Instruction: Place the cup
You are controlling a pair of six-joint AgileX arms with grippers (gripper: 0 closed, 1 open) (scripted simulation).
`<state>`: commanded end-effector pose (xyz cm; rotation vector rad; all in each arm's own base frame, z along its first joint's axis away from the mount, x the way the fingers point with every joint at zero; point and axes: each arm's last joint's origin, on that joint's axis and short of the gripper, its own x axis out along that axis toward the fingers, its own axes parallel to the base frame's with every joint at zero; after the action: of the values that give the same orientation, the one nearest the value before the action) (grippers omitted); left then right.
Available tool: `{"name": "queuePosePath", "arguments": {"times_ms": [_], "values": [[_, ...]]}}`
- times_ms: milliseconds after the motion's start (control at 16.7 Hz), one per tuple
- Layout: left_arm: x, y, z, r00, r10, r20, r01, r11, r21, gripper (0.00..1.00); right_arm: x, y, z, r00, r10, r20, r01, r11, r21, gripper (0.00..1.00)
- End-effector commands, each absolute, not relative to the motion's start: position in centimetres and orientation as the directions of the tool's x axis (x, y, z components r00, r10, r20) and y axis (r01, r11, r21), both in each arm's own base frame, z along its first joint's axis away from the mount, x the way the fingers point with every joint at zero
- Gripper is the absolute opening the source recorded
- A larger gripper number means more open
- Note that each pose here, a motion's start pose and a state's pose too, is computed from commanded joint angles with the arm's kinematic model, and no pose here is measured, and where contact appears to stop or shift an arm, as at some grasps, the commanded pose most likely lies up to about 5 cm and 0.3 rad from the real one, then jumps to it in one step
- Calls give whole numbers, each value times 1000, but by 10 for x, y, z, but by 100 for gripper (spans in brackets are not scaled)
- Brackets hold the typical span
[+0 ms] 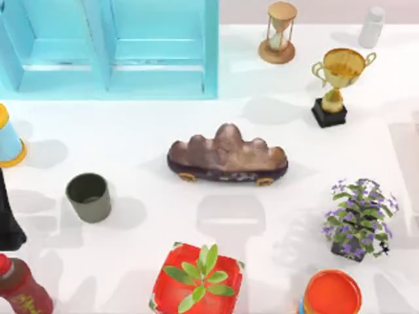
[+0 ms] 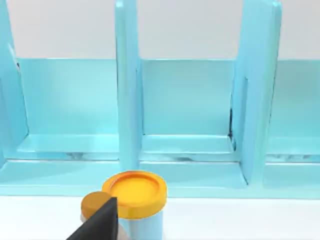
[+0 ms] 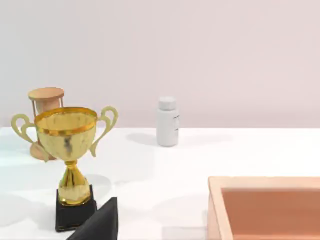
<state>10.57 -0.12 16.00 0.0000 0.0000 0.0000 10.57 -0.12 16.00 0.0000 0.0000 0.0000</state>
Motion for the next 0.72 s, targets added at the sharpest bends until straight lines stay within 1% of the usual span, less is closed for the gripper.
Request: {"name": "queuePosePath", "arguments": {"times_ms": [180,360,540,720], "values": [[106,-1,162,1000,-2,-10,2,1000,-3,100,106,-1,160,1000,0,0,0,1000,0,100],[107,-4,178,995,-24,-92,21,999,-26,100,106,-1,160,1000,0,0,0,1000,0,100],[115,-9,210,968,-66,-243,51,997,-65,100,106,-1,160,1000,0,0,0,1000,0,100],[140,-18,243,878,-111,-465,70,992,-106,100,106,-1,160,1000,0,0,0,1000,0,100]]}}
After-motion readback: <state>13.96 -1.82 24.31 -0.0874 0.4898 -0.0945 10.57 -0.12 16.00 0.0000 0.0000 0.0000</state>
